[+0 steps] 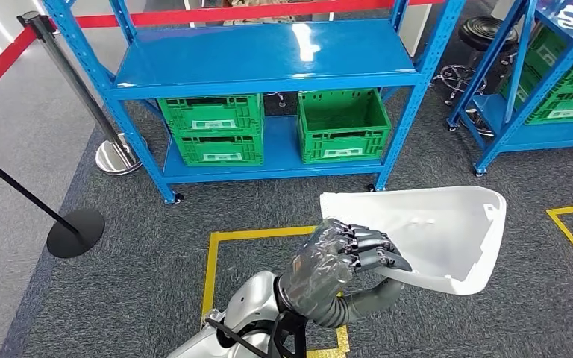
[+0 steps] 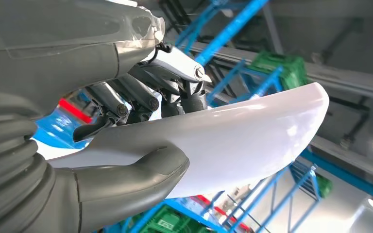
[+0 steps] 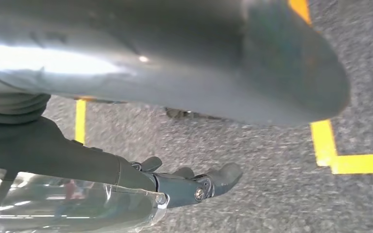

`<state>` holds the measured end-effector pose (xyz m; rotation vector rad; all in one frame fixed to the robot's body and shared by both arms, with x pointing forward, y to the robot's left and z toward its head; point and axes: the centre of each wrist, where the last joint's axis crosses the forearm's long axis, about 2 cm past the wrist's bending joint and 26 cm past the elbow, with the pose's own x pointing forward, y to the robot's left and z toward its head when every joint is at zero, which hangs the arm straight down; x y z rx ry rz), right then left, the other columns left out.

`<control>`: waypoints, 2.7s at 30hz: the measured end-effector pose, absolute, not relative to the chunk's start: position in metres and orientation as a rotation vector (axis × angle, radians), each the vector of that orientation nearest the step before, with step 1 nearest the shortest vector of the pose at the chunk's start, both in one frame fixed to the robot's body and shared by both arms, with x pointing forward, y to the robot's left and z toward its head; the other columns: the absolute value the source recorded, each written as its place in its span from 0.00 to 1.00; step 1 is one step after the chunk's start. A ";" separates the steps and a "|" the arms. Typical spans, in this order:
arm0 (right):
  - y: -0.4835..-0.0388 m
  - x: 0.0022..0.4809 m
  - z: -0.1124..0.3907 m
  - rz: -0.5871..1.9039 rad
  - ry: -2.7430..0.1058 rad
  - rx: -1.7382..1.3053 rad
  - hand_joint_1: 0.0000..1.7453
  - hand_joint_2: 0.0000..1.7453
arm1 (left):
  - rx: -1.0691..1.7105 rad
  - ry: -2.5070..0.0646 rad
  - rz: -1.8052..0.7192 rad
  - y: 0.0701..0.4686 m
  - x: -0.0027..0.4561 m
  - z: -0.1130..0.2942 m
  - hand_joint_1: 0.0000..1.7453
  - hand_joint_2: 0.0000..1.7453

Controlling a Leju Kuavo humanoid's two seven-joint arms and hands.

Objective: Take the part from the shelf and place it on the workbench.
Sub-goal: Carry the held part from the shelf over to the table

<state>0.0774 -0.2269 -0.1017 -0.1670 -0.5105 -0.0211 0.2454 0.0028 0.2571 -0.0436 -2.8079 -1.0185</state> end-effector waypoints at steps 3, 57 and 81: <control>-0.225 0.079 -0.101 -0.024 -0.502 -0.163 0.00 0.00 | -0.045 -2.809 -1.022 0.002 0.245 0.257 1.00 1.00; -0.249 0.059 -0.107 0.036 -0.487 -0.193 0.00 0.00 | -0.031 -2.811 -0.970 0.002 0.236 0.252 1.00 1.00; -0.245 0.063 -0.106 0.023 -0.491 -0.205 0.00 0.00 | -0.056 -2.791 -1.016 0.000 0.235 0.260 1.00 1.00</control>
